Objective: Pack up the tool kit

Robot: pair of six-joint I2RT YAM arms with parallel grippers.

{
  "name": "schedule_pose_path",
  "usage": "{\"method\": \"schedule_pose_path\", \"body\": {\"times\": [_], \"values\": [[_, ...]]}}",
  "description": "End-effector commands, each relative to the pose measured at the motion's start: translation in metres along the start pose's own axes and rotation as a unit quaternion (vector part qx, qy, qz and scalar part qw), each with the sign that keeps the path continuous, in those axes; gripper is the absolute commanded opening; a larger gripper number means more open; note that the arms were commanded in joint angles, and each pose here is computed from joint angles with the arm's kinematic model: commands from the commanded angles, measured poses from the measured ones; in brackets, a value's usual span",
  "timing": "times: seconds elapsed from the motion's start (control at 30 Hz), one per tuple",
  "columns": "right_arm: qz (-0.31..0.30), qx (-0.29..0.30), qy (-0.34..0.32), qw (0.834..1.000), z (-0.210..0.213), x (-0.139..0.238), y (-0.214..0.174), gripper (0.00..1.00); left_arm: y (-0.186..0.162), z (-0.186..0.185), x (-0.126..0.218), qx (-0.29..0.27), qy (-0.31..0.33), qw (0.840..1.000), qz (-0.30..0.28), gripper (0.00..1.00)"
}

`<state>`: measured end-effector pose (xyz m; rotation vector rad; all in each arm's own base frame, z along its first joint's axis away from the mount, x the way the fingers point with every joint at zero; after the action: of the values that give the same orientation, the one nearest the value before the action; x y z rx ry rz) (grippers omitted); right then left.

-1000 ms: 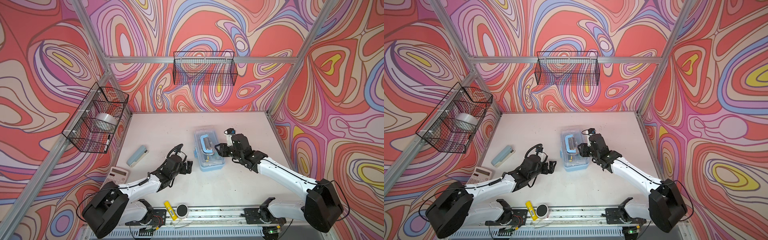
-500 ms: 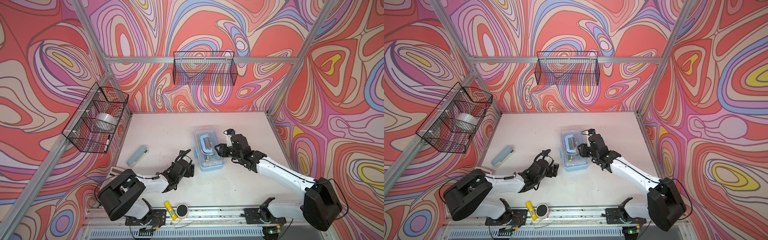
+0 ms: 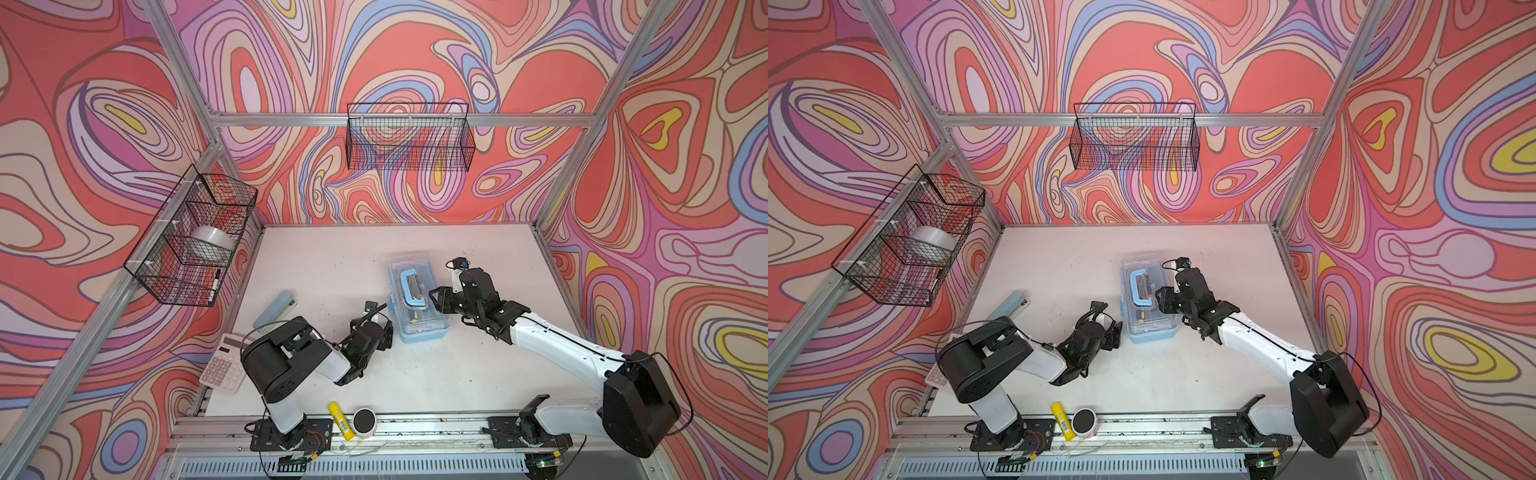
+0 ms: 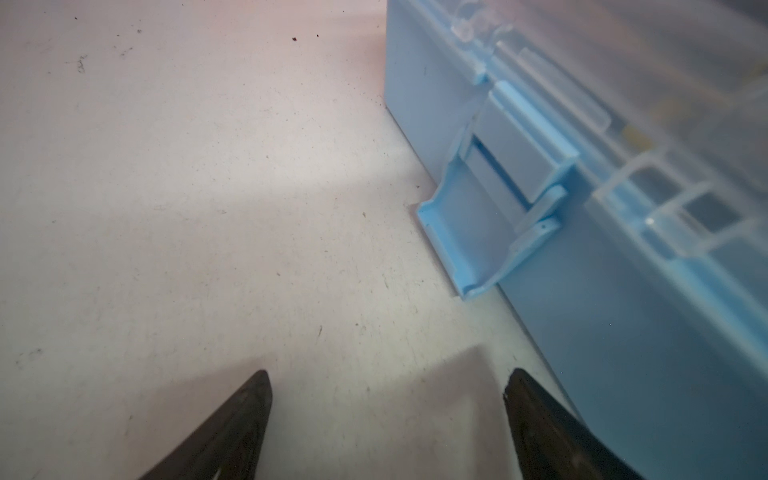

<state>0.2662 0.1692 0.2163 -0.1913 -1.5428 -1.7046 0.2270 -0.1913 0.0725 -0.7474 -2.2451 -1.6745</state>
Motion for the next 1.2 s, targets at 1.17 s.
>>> {"method": "schedule_pose_path", "body": {"times": [1.17], "values": [[0.015, 0.002, -0.013, 1.0, -0.004, -0.014, -0.01, 0.49, 0.025, -0.024, -0.03, -0.06, 0.054, 0.992, -0.093, 0.87]]}}
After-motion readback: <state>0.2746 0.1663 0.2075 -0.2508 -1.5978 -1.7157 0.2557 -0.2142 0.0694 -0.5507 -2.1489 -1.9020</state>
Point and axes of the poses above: each gripper's point midway between its finger pads, its own x axis back along the fingers, its own z axis along the line the jaws close on, y = z × x, the point moved 10 cm from there along x, back along the fingers, and after that the axes turned 14 degrees about x, right-handed, at the moved point
